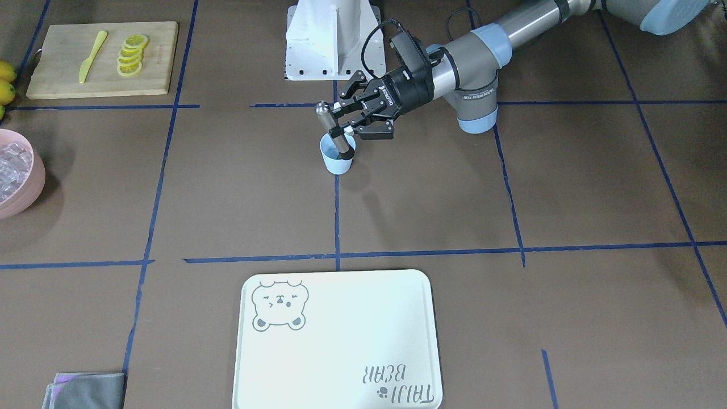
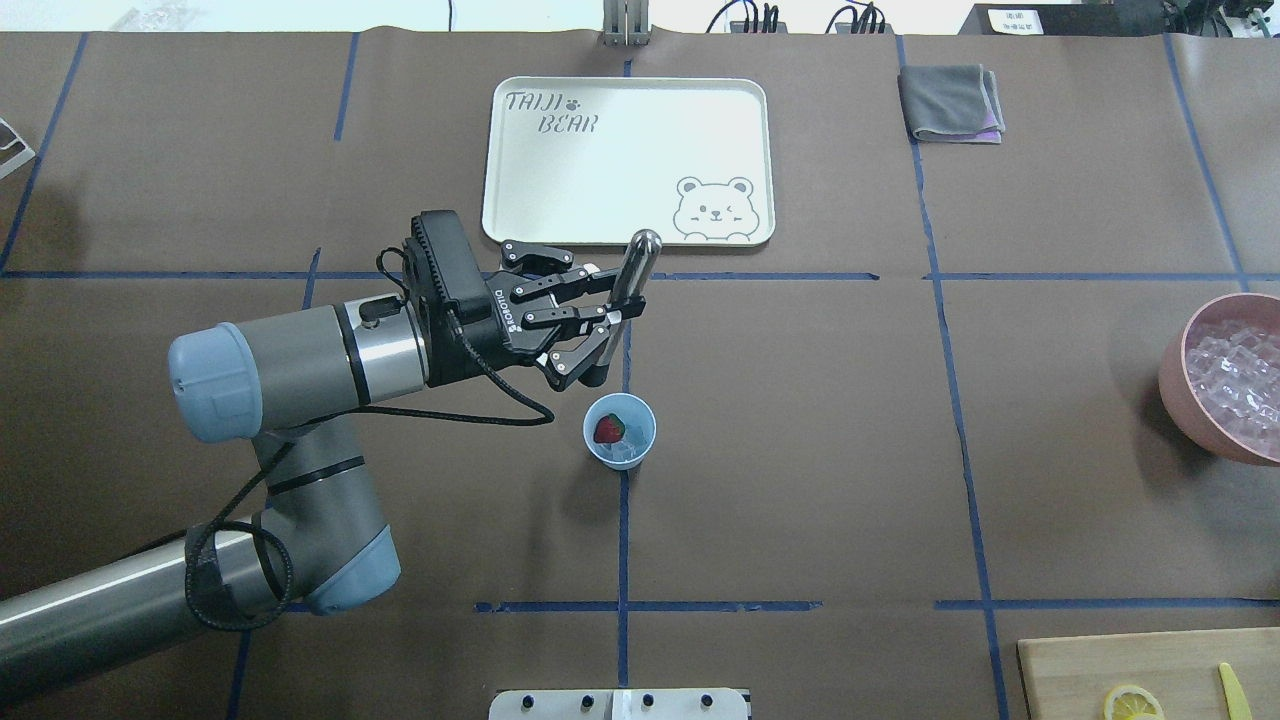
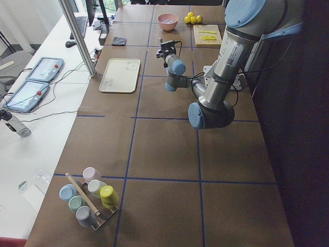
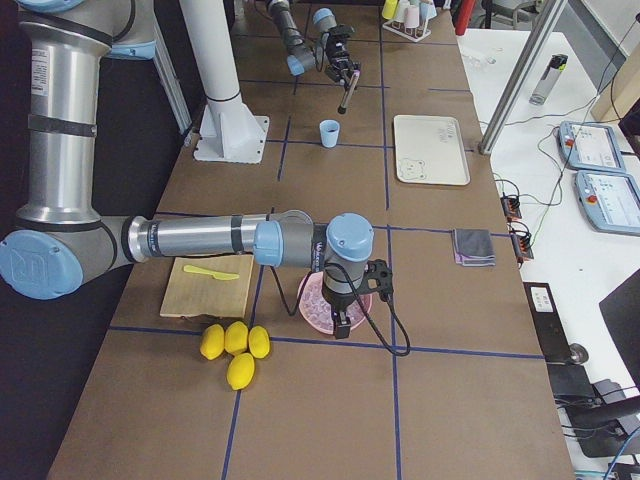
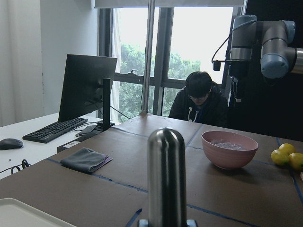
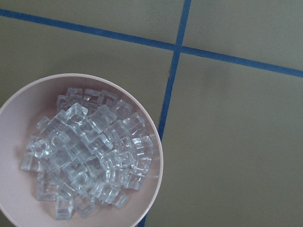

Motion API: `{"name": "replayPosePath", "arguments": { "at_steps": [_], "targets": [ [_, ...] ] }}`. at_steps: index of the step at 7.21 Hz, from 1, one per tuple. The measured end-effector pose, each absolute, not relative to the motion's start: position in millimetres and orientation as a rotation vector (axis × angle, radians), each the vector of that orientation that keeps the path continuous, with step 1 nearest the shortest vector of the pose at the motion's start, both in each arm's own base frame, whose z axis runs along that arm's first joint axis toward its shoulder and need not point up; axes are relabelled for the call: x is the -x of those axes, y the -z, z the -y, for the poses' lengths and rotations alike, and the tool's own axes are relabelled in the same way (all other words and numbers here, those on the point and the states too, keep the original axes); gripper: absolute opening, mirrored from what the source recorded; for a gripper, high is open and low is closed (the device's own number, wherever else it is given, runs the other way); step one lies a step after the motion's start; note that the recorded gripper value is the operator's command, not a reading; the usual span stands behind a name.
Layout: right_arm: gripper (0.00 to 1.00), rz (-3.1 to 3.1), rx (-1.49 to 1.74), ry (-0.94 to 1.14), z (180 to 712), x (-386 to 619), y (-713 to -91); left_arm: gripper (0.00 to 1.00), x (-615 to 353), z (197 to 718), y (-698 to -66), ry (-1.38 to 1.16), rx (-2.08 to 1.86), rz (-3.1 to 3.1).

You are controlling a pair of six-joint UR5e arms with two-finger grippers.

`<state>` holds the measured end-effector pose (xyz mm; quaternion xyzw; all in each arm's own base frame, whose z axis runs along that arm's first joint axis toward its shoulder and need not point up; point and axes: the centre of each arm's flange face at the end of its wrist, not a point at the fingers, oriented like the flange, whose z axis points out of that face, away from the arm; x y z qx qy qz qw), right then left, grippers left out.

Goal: Mash ice and strawberries in cup
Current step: 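Carry the steel rod with the left gripper over the cup, then push the steel rod down into the cup to mash the contents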

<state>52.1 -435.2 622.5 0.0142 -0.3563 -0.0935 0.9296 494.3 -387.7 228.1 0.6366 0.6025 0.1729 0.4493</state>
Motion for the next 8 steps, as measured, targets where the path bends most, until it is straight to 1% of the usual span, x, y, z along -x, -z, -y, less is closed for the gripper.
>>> {"name": "replayPosePath", "arguments": {
  "at_steps": [3,5,8],
  "targets": [
    [0.99,0.729,-0.031,0.192,435.8,-52.1,-621.9,0.00,-510.4,356.3,-234.1,-0.359,-1.605,-1.570],
    [0.99,0.729,-0.032,0.192,435.9,-52.1,-621.8,0.00,-511.1,353.2,-237.3,-0.350,-1.607,-1.578],
    [0.99,0.729,-0.032,0.193,435.9,-52.1,-621.8,0.00,-529.9,351.1,-258.4,-0.360,-1.575,-1.544]
  ]
}}
